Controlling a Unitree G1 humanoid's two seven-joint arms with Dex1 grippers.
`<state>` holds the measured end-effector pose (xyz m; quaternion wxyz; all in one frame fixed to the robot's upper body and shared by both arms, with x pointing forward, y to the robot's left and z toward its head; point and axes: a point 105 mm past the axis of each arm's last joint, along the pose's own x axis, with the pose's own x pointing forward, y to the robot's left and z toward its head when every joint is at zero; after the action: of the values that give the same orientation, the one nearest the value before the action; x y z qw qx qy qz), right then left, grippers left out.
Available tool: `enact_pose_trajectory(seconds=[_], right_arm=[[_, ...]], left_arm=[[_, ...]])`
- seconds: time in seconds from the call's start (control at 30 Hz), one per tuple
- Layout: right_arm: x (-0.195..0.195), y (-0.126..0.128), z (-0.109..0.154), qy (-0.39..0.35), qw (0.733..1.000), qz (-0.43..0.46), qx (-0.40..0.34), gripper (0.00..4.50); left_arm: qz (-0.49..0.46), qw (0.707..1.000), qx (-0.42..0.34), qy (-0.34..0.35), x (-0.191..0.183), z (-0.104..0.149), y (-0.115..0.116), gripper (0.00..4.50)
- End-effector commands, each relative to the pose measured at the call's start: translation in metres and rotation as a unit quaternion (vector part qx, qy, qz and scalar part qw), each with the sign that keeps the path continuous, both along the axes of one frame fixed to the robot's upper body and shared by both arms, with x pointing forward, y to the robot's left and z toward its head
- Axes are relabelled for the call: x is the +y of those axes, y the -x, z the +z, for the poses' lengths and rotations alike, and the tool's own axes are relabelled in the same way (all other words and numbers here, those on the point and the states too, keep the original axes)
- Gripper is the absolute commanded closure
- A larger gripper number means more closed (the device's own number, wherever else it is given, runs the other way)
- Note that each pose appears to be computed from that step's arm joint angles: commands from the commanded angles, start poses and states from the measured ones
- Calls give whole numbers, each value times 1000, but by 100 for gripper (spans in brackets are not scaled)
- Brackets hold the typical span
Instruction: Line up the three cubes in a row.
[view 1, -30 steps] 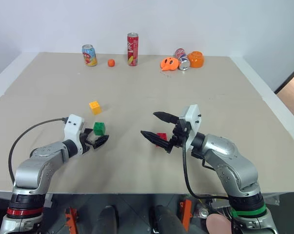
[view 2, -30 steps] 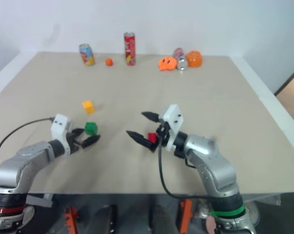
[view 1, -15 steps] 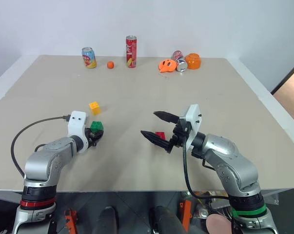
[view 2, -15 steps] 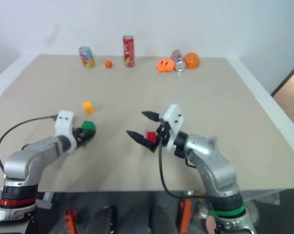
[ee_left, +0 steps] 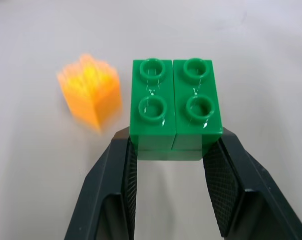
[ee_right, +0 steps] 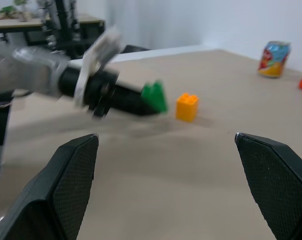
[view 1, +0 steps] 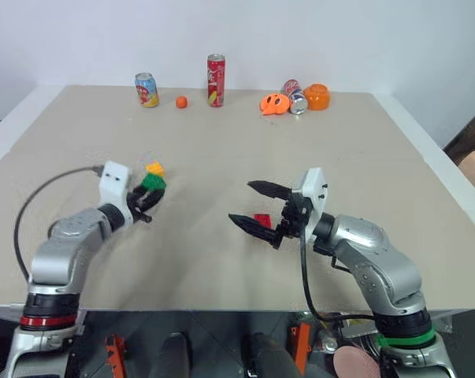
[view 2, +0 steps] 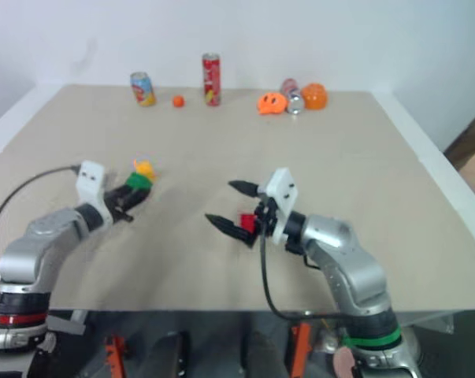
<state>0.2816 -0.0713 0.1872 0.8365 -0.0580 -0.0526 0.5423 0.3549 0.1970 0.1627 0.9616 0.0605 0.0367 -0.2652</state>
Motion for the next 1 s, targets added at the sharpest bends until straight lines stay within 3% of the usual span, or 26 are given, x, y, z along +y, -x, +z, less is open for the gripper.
enact_pose_trajectory(seconds=[0.03,0.3,0.43,0.6,0.73,1.0], right_arm=[[-13,17,11,11,999,38,-12,0],[-35,55,19,19,998,64,12,0],[-40,83,23,23,997,62,28,0],[-43,107,10,47,997,27,59,0],[-47,101,4,36,997,-43,61,0],[-82,88,-18,69,977,-189,67,0]], left_arm=[[-100,994,-52,-13,-5,23,7,319],[-283,958,-17,-38,-28,5,16,319],[-391,919,6,-57,-61,-9,18,319],[-488,868,21,-90,-94,-24,17,319],[-538,831,19,-138,-111,-36,12,319],[-525,823,13,-215,-115,-42,-7,319]])
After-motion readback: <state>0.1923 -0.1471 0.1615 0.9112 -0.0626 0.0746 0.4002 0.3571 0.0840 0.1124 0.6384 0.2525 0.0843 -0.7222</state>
